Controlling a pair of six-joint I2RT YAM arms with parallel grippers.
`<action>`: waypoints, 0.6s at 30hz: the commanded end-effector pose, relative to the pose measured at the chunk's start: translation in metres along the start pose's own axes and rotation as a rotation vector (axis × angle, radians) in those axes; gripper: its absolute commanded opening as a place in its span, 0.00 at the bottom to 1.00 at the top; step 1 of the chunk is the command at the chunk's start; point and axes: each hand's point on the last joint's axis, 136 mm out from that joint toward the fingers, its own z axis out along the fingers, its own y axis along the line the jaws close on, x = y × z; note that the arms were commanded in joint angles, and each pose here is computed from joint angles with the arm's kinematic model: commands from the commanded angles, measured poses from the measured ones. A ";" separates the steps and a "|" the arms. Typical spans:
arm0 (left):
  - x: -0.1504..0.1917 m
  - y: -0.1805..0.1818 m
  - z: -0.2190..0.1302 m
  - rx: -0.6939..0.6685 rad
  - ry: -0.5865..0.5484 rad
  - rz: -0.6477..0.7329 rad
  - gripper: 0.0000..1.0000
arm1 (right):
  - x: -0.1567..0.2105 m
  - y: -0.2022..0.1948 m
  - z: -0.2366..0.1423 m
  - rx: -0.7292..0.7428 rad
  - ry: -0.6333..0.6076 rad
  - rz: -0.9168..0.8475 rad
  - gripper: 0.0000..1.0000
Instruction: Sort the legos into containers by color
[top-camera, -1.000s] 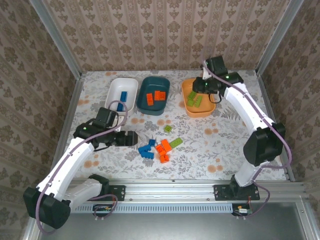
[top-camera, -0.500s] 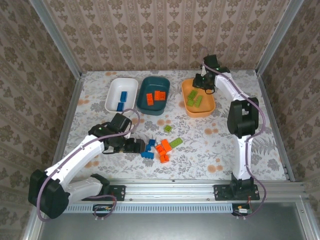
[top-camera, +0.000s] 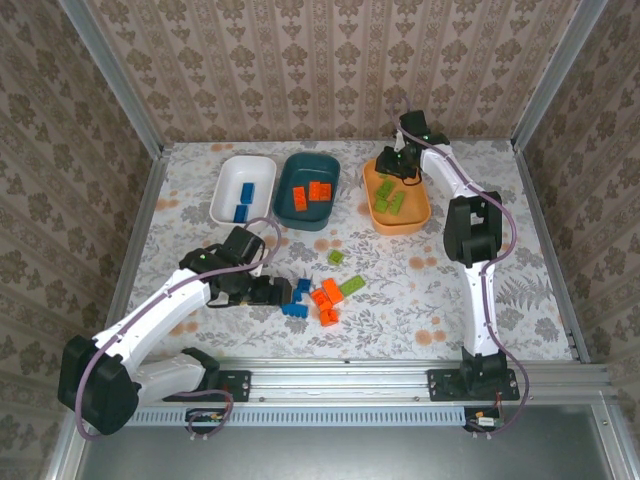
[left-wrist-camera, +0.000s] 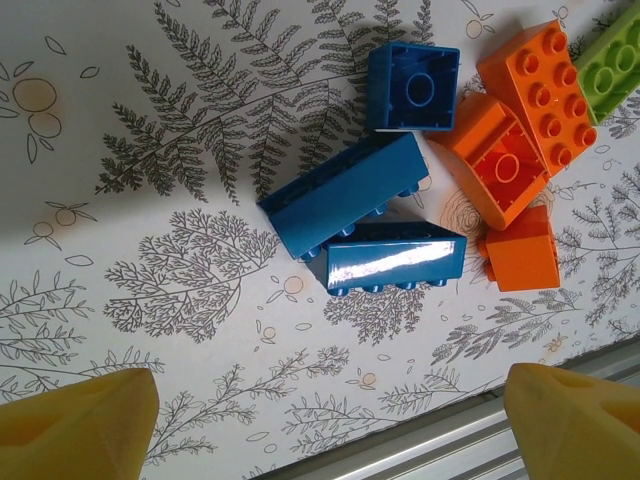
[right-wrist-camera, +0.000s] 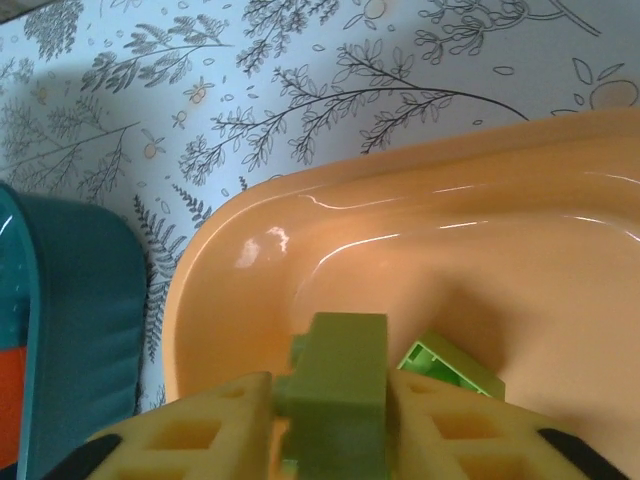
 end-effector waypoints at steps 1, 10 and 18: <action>0.001 -0.002 0.002 -0.005 0.006 -0.005 0.91 | -0.001 0.013 -0.013 -0.032 0.008 -0.010 0.39; -0.017 -0.023 0.002 -0.024 -0.007 0.069 0.91 | 0.024 0.048 -0.087 -0.088 -0.039 -0.092 0.50; -0.043 -0.039 0.011 -0.026 -0.025 0.124 0.91 | 0.131 0.063 -0.128 -0.150 0.043 -0.131 0.53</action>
